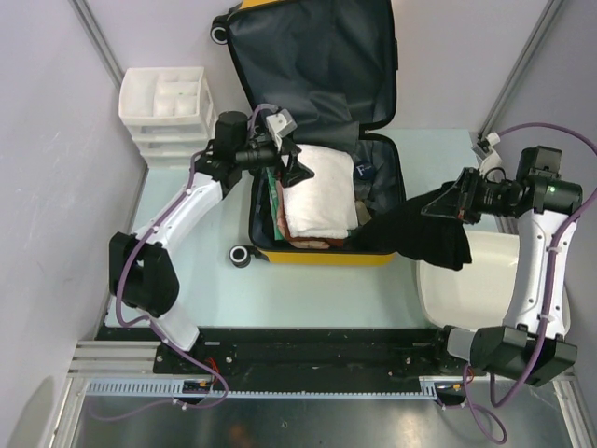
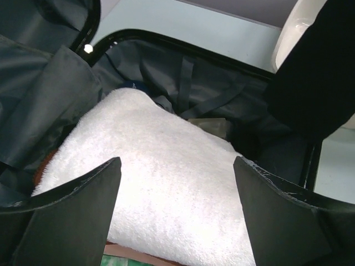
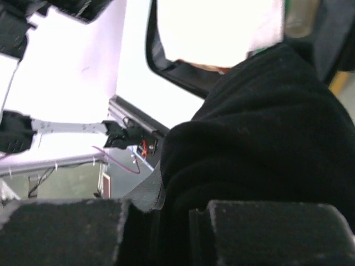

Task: Open, take out, and arrange the luggage

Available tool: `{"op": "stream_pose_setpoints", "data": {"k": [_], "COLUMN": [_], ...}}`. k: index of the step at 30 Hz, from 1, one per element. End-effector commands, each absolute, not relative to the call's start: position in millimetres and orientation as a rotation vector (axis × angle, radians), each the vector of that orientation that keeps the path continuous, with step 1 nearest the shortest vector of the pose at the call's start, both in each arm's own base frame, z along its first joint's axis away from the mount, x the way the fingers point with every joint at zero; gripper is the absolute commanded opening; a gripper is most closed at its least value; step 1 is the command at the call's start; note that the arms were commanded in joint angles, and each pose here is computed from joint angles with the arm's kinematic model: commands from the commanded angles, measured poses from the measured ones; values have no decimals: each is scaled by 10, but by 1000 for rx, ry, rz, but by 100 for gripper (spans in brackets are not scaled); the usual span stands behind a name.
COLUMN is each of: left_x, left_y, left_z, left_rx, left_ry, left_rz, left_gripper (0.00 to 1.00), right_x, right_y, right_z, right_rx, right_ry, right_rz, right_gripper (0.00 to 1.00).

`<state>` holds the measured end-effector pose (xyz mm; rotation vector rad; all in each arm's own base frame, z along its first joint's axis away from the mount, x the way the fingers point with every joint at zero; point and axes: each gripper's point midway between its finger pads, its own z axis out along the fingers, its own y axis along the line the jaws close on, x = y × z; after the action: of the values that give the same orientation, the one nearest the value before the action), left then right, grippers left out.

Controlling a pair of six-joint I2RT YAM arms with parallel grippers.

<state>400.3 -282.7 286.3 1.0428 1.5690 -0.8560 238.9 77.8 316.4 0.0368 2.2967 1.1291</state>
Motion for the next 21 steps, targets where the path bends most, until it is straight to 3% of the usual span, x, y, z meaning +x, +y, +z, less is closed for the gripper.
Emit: {"op": "stream_pose_setpoints", "data": {"k": [1, 7, 10, 15, 17, 21], "left_x": [3810, 3665, 3625, 3579, 3572, 3582], "left_y": [-2917, -2898, -2881, -2851, -2843, -2836], "left_z": [2843, 2725, 2710, 2684, 2663, 2657], "left_rx": [1046, 1050, 1044, 1041, 1040, 1051], "left_ry": [1581, 1610, 1619, 1627, 1632, 1622], "left_rz": [-937, -945, -945, -938, -936, -919], "left_gripper": [87, 87, 87, 87, 87, 87], "right_x": [1769, 1626, 1584, 1728, 1812, 2005], "right_y": [1258, 1376, 1361, 945, 937, 575], "right_z": [3584, 3804, 3476, 2477, 2468, 2333], "right_rx": [-28, -127, -52, 57, 78, 295], "right_ry": [2249, 2176, 2282, 2705, 2694, 2738], "right_rz": [1452, 1510, 1486, 1007, 1049, 864], "right_gripper": [0, 0, 0, 0, 0, 0]}}
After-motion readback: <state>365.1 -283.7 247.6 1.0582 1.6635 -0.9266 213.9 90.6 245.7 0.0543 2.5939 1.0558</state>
